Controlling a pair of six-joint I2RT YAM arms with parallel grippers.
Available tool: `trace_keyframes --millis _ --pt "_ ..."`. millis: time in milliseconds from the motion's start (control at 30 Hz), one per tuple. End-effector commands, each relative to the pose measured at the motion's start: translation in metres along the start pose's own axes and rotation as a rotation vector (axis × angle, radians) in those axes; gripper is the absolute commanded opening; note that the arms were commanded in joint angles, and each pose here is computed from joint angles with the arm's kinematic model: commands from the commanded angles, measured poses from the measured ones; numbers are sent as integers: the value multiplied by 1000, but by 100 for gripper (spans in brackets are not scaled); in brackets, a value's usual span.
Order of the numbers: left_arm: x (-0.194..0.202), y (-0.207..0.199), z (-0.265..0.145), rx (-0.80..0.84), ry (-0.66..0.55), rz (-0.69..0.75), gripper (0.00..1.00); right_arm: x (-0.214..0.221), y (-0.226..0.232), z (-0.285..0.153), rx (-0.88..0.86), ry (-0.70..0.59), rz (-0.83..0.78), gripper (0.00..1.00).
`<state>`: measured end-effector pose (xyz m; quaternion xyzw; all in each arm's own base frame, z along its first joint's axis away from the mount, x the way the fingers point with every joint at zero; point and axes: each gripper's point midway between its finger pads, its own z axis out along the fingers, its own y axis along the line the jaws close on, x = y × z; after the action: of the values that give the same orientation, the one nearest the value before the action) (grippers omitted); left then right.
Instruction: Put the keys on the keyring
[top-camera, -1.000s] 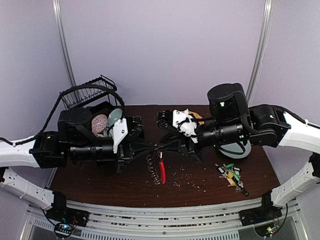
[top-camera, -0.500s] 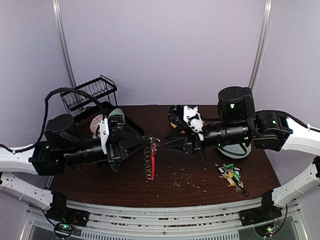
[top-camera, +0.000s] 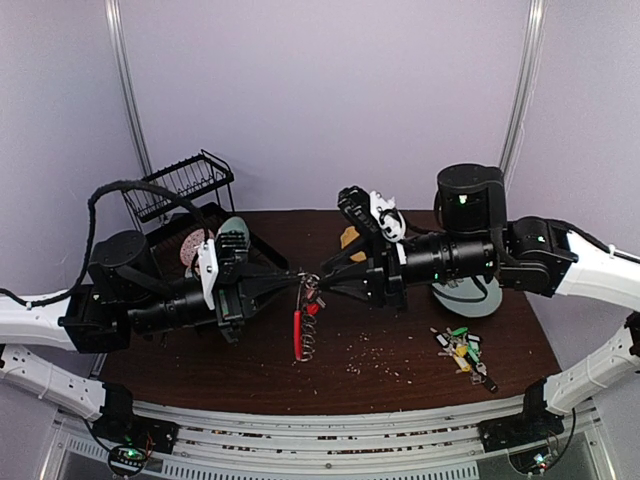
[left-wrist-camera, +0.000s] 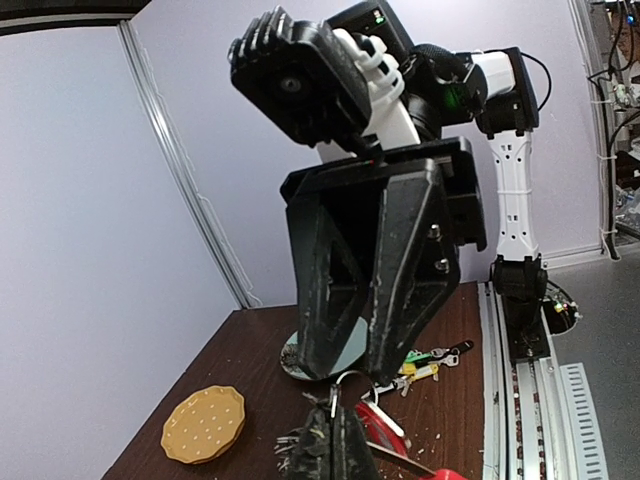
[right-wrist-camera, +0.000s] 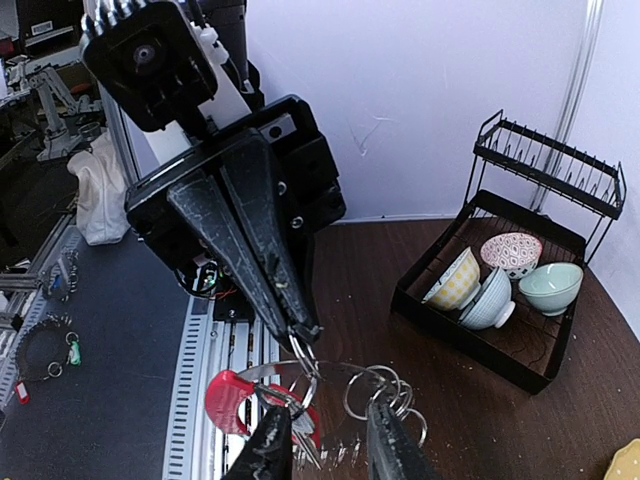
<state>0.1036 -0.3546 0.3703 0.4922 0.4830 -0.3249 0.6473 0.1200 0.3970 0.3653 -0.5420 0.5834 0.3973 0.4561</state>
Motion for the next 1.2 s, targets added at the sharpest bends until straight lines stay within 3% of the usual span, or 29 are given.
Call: trace_keyframes --millis 0,133,300,767,1100,1133,1167 --pt "-21 7 -3 -34 -83 16 0 -19 6 4 -50 -61 39 23" --pt "-22 7 -4 -42 -90 18 0 -18 8 6 -67 -57 34 19" --pt "-22 7 -5 -48 -98 26 0 -16 8 8 -71 -47 35 0" --pt "-67 -21 -32 86 -433 92 0 5 21 26 -181 49 16 0" --pt "-73 -20 -33 85 -475 62 0 12 24 33 -211 83 11 0" --pt "-74 -21 -36 87 -490 54 0 14 20 34 -193 92 12 5" --pt "-76 -20 -38 84 -502 49 0 16 16 34 -168 103 12 19"
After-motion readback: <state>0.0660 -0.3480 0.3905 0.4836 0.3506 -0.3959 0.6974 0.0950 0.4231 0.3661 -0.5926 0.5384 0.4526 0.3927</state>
